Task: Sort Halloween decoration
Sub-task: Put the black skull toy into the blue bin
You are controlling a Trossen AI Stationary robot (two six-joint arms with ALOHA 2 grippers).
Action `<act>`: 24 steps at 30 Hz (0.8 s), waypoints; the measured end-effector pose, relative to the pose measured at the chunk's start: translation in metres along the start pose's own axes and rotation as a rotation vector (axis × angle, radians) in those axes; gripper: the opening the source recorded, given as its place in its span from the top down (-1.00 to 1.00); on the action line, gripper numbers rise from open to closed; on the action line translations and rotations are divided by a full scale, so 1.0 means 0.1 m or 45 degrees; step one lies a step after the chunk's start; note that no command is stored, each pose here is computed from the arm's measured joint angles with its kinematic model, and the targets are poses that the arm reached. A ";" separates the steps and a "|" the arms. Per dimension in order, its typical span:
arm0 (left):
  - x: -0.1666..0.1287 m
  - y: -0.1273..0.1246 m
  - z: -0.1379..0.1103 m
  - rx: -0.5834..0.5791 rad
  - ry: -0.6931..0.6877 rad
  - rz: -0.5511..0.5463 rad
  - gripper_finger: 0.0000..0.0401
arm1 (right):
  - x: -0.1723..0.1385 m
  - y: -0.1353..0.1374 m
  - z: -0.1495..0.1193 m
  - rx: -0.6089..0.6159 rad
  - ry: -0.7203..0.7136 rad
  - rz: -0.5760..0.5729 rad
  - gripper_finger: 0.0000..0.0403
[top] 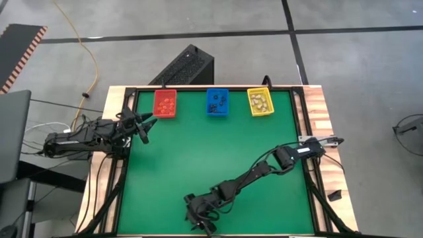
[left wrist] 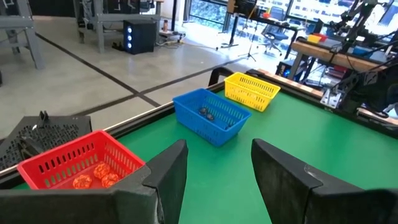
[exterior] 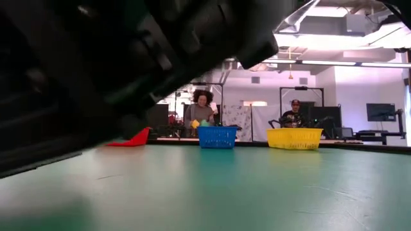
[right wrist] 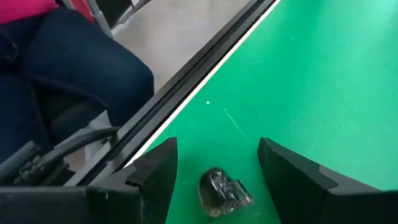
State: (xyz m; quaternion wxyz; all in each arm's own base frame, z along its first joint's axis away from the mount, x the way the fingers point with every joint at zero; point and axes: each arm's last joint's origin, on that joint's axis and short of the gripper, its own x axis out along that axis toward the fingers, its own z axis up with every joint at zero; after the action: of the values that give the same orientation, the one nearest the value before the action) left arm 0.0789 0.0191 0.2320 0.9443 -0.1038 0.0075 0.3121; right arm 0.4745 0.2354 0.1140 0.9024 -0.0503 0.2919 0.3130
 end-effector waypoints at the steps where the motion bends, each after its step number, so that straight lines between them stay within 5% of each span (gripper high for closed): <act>1: 0.00 0.00 0.00 0.000 0.001 0.000 0.16 | 0.01 0.00 -0.05 -0.001 0.012 -0.006 -0.27; 8: 0.00 0.00 0.00 0.003 0.002 0.000 0.16 | 0.22 -0.08 -0.39 0.020 0.059 -0.041 -0.18; 17: 0.00 0.00 0.00 0.009 0.003 0.001 0.16 | 0.25 -0.13 -0.45 0.032 0.055 -0.076 0.49; 24: 0.00 0.00 0.00 0.003 0.004 0.001 0.16 | 0.22 -0.16 -0.41 0.086 0.031 -0.084 0.49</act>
State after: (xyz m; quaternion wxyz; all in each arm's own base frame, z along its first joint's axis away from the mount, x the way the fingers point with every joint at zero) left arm 0.0789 0.0191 0.2318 0.9443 -0.1029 0.0092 0.3123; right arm 0.4781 0.2233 0.0664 0.9098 -0.0333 0.3115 0.2722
